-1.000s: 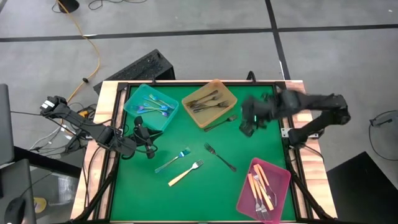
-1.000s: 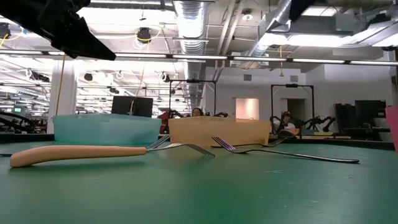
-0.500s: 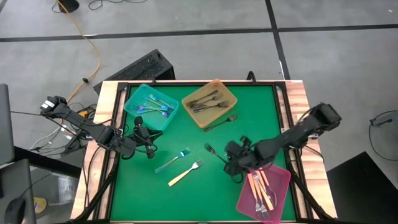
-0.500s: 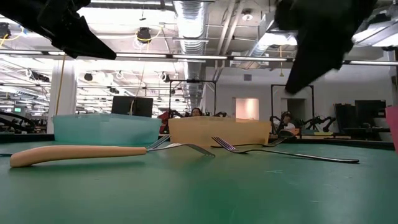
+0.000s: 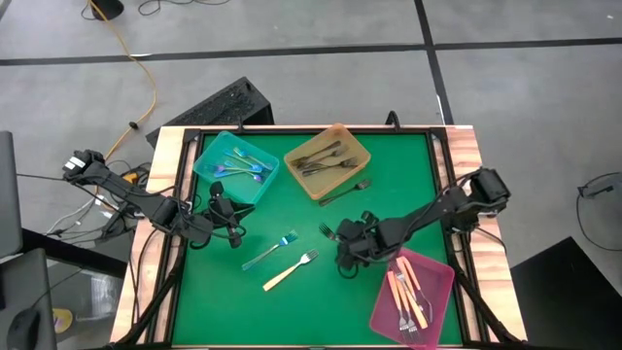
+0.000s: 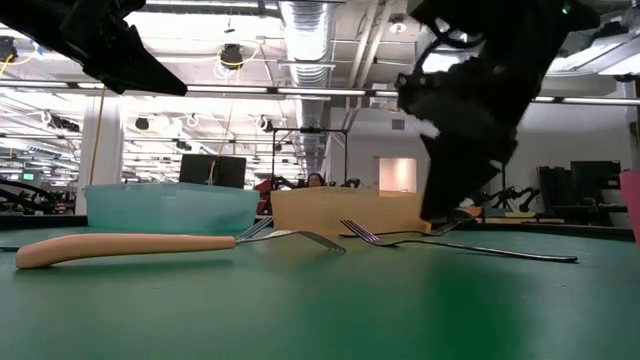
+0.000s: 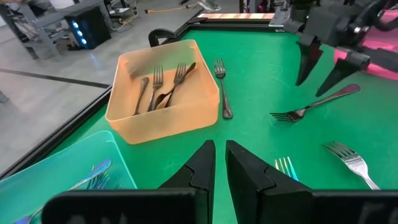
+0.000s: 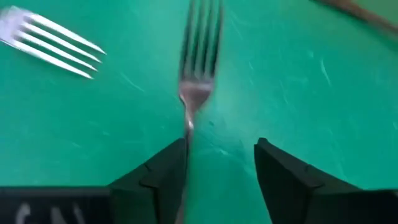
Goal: Sort silverware by color (type)
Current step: Put the black fork into the yellow bin
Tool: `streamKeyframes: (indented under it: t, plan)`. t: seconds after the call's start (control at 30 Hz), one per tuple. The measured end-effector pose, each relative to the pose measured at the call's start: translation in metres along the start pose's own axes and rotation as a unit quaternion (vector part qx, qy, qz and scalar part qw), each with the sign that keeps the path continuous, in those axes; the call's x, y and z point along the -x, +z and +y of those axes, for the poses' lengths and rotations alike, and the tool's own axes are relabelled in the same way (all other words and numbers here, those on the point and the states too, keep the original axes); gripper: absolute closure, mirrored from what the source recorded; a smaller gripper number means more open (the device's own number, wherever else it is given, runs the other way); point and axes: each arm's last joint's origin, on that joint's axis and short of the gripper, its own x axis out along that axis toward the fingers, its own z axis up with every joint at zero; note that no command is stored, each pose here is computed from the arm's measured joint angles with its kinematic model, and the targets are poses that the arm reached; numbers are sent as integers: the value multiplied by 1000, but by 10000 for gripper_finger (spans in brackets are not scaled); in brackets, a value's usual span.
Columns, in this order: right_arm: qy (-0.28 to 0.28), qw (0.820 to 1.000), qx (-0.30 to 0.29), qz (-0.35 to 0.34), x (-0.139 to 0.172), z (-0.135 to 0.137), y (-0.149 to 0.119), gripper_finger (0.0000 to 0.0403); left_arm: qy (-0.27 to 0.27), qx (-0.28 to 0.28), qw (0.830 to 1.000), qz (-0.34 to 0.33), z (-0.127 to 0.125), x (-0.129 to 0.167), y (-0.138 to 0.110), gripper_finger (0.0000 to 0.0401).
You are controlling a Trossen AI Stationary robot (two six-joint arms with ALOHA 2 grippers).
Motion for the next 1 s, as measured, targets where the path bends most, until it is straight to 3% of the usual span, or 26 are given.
streamKeyframes:
  t: [0.27,1.0]
  plan:
    - [29,999,-3,-27,1,3,8,187,0,-2,1000,0,0,0,0,376]
    - [47,997,-45,-39,-36,-15,-15,204,0,-1,1000,0,0,0,0,376]
